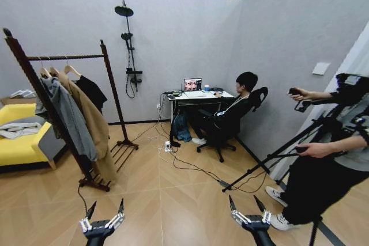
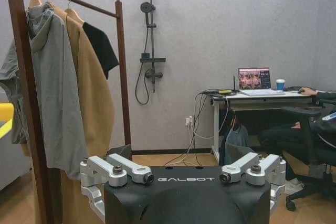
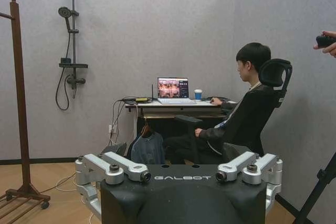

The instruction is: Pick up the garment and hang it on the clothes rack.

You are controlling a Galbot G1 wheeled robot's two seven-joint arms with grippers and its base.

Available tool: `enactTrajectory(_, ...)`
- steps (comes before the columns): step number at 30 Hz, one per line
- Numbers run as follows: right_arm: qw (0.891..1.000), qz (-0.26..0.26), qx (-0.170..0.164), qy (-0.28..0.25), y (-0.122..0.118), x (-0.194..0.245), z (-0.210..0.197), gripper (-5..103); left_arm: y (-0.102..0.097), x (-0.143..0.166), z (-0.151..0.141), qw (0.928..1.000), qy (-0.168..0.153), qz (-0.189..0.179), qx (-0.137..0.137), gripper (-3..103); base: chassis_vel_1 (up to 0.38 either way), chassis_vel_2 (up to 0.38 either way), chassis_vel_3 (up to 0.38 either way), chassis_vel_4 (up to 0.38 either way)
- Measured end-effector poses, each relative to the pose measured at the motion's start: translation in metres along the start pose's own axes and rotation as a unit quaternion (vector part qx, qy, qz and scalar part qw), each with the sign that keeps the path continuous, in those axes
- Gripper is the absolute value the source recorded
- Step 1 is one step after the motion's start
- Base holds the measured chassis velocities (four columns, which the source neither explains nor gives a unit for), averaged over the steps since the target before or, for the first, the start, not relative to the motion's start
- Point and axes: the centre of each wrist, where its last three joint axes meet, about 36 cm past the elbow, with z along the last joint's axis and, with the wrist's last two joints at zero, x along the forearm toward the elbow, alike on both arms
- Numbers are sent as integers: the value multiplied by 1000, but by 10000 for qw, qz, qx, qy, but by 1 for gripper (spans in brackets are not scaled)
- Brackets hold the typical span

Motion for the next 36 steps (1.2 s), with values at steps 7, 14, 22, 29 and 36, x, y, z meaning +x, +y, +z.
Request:
enactTrajectory(7, 10000, 0, 0, 0, 0, 0, 0, 100, 0, 0, 0, 10000, -1, -1, 0, 100, 0, 0, 0, 0)
enactTrajectory(14, 10000, 0, 0, 0, 0, 0, 0, 100, 0, 0, 0, 10000, 0, -1, 0, 100, 0, 0, 0, 0)
enactTrajectory(22, 10000, 0, 0, 0, 0, 0, 0, 100, 0, 0, 0, 10000, 0, -1, 0, 100, 0, 0, 0, 0)
enactTrajectory(29, 10000, 0, 0, 0, 0, 0, 0, 100, 0, 0, 0, 10000, -1, -1, 0, 100, 0, 0, 0, 0)
enactTrajectory(36, 10000, 0, 0, 0, 0, 0, 0, 100, 0, 0, 0, 10000, -1, -1, 0, 100, 0, 0, 0, 0)
